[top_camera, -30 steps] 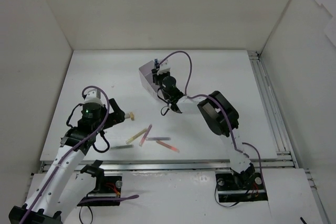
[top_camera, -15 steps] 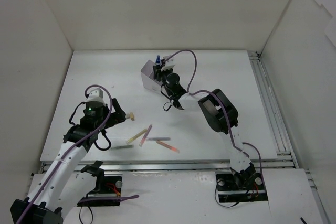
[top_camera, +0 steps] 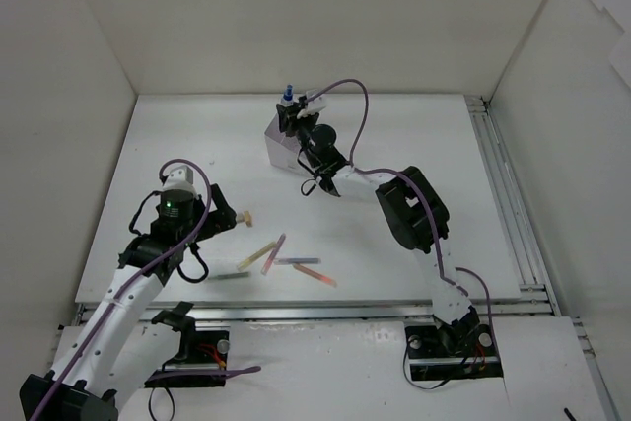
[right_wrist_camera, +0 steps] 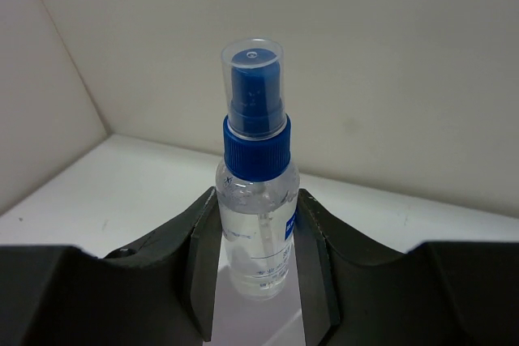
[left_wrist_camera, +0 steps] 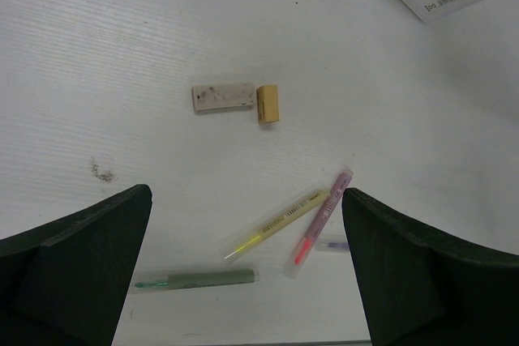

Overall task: Sort the stationery into containers
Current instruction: Place the stationery in the storage box.

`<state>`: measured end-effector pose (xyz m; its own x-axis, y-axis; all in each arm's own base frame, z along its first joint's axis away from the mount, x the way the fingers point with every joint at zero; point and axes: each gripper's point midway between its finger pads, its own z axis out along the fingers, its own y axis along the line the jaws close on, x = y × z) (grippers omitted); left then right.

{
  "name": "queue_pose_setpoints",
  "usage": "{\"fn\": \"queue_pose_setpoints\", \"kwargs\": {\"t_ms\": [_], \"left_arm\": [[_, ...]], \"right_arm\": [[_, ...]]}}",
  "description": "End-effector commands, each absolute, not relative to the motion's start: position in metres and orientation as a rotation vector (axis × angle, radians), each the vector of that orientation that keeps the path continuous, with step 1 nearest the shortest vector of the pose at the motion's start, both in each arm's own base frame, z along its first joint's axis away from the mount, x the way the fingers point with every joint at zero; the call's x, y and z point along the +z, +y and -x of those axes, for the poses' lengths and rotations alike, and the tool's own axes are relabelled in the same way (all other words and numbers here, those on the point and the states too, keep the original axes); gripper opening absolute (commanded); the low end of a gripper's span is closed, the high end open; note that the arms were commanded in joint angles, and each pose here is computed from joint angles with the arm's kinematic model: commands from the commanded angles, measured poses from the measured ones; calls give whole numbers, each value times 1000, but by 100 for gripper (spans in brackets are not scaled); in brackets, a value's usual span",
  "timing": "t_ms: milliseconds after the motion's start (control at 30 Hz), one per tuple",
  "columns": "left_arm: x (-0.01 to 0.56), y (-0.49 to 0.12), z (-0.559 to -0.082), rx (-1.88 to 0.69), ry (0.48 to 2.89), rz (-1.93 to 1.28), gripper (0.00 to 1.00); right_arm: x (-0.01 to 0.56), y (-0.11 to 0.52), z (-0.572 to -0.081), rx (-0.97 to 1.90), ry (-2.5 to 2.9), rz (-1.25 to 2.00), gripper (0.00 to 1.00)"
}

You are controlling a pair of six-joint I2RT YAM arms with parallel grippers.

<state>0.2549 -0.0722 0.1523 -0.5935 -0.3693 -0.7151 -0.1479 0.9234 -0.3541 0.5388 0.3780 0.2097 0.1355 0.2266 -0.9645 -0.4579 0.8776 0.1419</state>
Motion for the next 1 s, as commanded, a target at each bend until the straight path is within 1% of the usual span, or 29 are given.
{"fn": "queue_pose_setpoints", "kwargs": {"t_ms": [0, 100, 200, 667, 733, 767, 833, 867, 933, 967], "left_arm": [[179, -74, -268, -346, 2116, 343, 100], [180, -74, -268, -344, 2114, 343, 100], [179, -75, -269, -346, 2116, 333, 100], [177, -75, -271, -336, 2126, 333, 100], [176, -75, -271, -334, 2131, 335, 100], [174, -75, -271, -334, 2138, 336, 100], [174, -76, -272, -340, 2137, 337, 100], [174, -76, -272, -339, 2140, 338, 100], [174, -76, -272, -340, 2139, 341, 100], [175, -76, -272, -341, 2138, 341, 100]], "right_arm": [[386, 356, -494, 674, 756, 24, 8], [390, 361, -488, 658, 751, 50, 8], [382, 366, -496, 654, 792, 51, 8], [324, 363, -516, 611, 902, -19, 10], [320, 362, -516, 615, 910, -21, 13], [318, 363, -515, 618, 913, -17, 18], [316, 365, -513, 629, 916, -11, 24], [316, 367, -511, 632, 917, -8, 35], [316, 368, -507, 624, 918, 2, 45], [317, 371, -504, 622, 920, 10, 58]]}}
